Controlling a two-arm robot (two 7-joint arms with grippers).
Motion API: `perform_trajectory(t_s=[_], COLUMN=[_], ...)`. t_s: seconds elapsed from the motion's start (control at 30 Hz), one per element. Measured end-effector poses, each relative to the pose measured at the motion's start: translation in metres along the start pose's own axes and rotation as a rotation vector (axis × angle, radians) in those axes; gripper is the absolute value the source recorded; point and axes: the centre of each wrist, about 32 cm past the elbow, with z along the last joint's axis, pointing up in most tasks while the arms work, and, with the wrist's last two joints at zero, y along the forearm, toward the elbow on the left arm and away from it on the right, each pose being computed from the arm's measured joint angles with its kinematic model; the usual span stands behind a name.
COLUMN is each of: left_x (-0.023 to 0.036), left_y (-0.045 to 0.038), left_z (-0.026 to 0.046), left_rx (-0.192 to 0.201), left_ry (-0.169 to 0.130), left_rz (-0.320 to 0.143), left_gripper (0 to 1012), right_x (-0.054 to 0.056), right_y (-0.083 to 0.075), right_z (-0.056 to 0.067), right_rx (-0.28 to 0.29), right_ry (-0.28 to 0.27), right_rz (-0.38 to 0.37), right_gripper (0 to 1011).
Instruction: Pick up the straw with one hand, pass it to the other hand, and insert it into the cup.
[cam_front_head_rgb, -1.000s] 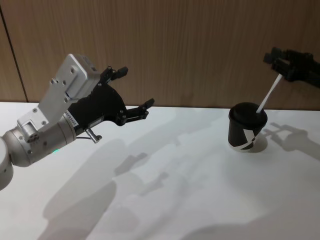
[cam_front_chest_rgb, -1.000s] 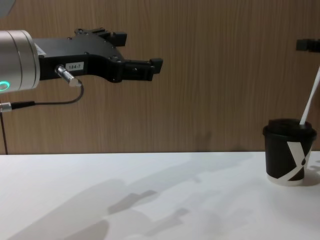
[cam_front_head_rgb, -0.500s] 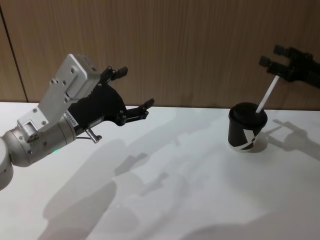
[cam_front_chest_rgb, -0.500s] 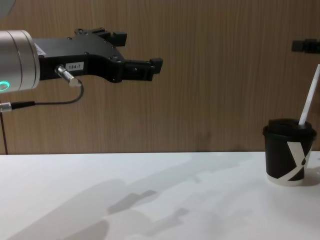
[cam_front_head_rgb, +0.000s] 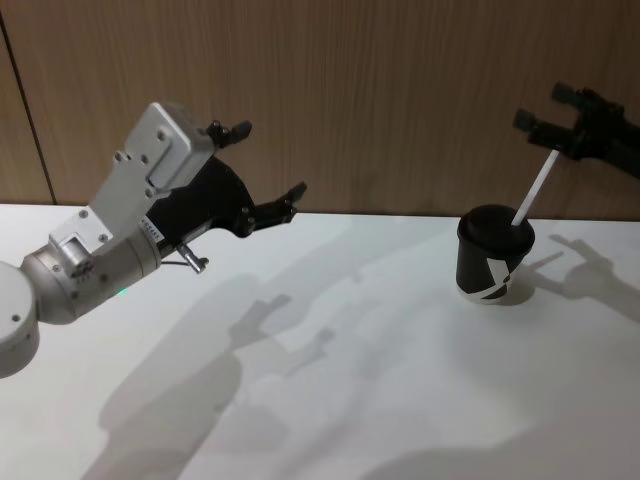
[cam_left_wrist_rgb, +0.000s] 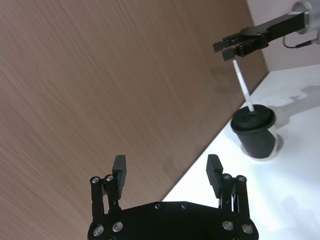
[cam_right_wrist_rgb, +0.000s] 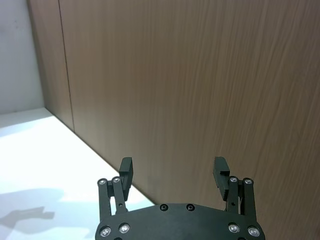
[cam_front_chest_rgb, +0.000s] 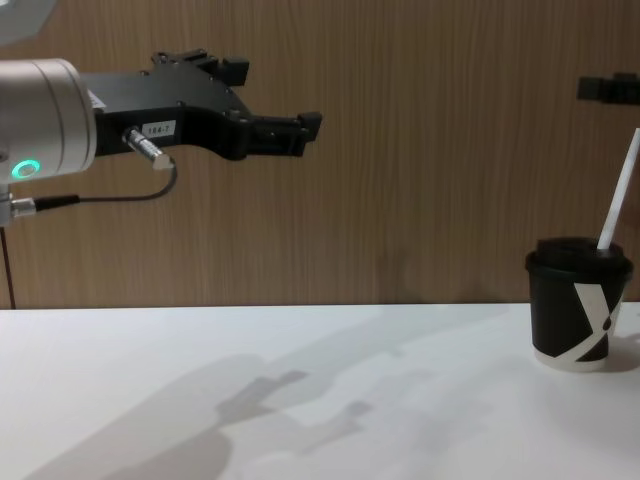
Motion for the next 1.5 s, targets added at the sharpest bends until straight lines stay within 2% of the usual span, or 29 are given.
perform_trajectory(t_s=[0.3,0.63,1.1,1.5], left_x=[-0.0009,0.0001,0.0011,-0.0008], left_y=[-0.0124,-0.0241,-0.0372,-0.0413], left_z=[-0.0001,0.0003,0.0007,0.0006], left_rx=[-0.019,-0.061,-0.135,-0.167], left_ry=[-0.058,-0.11,-0.137,-0.156], left_rz=[0.056,0.092,0.091,0.065], left_gripper=[1003,1003,1003,1003], right_x=[-0.015,-0.034,-0.05,-0.061], right_y=[0.004,0.005,-0.004,-0.007], right_z=[-0.009,-0.016,-0.017,-0.016], right_rx=[0.04,0.098,0.189,0.222], right_ry=[-0.038,-0.115,-0.233,-0.274], right_rz=[-0.056,-0.082,-0.033,0.005], right_gripper=[1001,1001,1001,1001])
